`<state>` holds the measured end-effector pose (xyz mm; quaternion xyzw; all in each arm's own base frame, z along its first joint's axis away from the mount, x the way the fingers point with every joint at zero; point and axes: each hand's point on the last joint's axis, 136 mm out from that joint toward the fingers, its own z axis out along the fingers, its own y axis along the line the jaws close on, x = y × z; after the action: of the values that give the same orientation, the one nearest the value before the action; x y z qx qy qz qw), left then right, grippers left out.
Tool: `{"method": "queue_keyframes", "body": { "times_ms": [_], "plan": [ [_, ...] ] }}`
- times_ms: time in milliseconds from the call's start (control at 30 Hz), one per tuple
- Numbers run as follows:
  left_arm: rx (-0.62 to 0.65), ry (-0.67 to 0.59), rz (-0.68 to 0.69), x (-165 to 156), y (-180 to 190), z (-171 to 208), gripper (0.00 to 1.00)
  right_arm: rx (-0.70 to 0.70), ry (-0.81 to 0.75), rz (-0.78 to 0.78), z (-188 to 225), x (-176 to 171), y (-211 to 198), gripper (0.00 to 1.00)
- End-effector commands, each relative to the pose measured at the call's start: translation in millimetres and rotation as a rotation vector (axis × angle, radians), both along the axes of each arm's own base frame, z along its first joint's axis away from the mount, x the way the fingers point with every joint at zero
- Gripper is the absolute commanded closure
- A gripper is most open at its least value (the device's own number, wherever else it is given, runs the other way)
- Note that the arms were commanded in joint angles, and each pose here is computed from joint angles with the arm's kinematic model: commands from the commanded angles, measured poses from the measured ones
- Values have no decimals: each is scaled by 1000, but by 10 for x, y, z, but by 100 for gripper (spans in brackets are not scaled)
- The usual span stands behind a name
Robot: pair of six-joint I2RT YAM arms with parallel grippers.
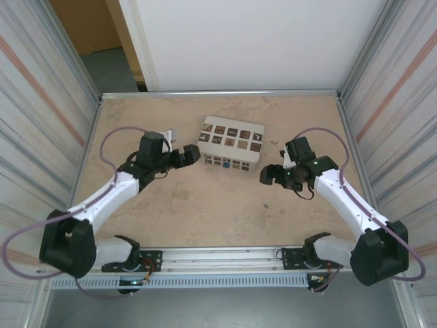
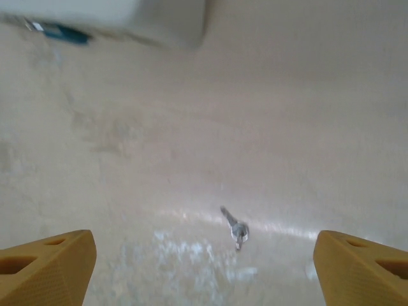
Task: Unlock the padlock with the key
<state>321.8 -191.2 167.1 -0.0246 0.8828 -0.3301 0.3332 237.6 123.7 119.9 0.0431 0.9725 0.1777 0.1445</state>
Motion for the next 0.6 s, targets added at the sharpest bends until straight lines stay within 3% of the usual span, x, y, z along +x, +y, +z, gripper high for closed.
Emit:
{"method": "queue_keyframes", "body": {
  "times_ms": [0, 267, 567],
  "plan": [
    [-25, 10, 50, -218, 90, -41, 1, -40, 178, -14, -200, -393, -70, 18],
    [-62, 85, 63, -623, 74, -419, 1, -57, 330, 6, -602, -560, 8, 38],
    [-69, 115, 71, -654, 72, -568, 1, -103, 407, 15, -839, -540, 103, 56]
  ]
}}
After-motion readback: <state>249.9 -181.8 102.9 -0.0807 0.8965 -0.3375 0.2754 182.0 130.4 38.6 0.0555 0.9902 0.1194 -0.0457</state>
